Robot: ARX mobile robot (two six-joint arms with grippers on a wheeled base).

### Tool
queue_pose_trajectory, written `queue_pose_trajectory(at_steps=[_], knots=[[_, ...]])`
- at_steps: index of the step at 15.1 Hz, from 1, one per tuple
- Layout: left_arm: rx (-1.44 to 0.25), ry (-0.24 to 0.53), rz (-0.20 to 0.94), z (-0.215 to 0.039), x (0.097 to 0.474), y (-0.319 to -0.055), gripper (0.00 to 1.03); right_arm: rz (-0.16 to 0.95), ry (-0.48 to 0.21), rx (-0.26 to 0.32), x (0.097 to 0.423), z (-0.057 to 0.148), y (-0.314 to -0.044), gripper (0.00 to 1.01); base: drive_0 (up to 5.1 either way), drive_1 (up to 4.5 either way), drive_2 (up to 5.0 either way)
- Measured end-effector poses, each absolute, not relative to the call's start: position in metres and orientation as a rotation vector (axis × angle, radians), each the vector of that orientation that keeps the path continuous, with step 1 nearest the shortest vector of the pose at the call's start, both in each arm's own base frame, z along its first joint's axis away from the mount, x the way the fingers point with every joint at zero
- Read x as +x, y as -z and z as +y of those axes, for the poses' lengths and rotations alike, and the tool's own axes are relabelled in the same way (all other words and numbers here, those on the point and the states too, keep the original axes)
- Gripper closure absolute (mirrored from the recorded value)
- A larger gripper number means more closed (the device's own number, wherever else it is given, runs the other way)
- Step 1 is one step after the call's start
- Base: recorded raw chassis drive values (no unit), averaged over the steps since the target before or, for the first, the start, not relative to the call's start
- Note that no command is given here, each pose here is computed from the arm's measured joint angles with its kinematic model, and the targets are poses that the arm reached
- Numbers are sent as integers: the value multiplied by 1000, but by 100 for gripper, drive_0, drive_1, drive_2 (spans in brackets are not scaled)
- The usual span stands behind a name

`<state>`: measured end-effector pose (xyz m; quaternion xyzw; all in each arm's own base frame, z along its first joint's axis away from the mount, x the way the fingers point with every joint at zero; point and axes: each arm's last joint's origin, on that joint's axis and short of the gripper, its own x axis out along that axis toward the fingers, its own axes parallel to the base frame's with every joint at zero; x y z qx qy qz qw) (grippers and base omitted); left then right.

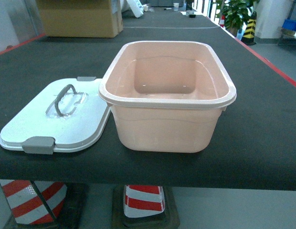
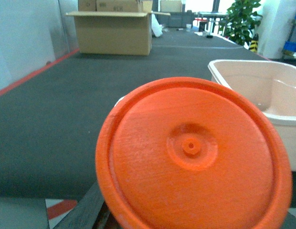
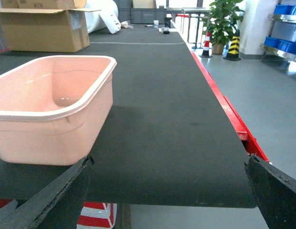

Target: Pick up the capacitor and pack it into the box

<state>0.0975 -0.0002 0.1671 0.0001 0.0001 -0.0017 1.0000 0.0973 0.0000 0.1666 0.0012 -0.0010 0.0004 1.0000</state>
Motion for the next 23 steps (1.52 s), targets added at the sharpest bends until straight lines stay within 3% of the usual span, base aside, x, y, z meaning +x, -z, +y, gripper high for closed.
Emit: queue_pose_trajectory(at_steps=[13,15,16,18,19,23], knots=[[-1,-8,9,0,98,-166,59,-2,0,2,97,0,-167,3,0,0,0],[10,-183,38,6,119,-180,59,-3,-2,2,97,0,-167,3,0,0,0],[15,-183,8,10,138,-195,59,-1,0,2,97,0,-167,3,0,0,0],[37,13,-83,-6,194,-226,59,-2,0,2,97,0,-167,3,0,0,0],[41,70,-90,-19,220,-231,59,-2,0,2,97,0,-167,3,0,0,0],[36,282,23,-112,327,-220,59,-1,0,2,97,0,-167,3,0,0,0]])
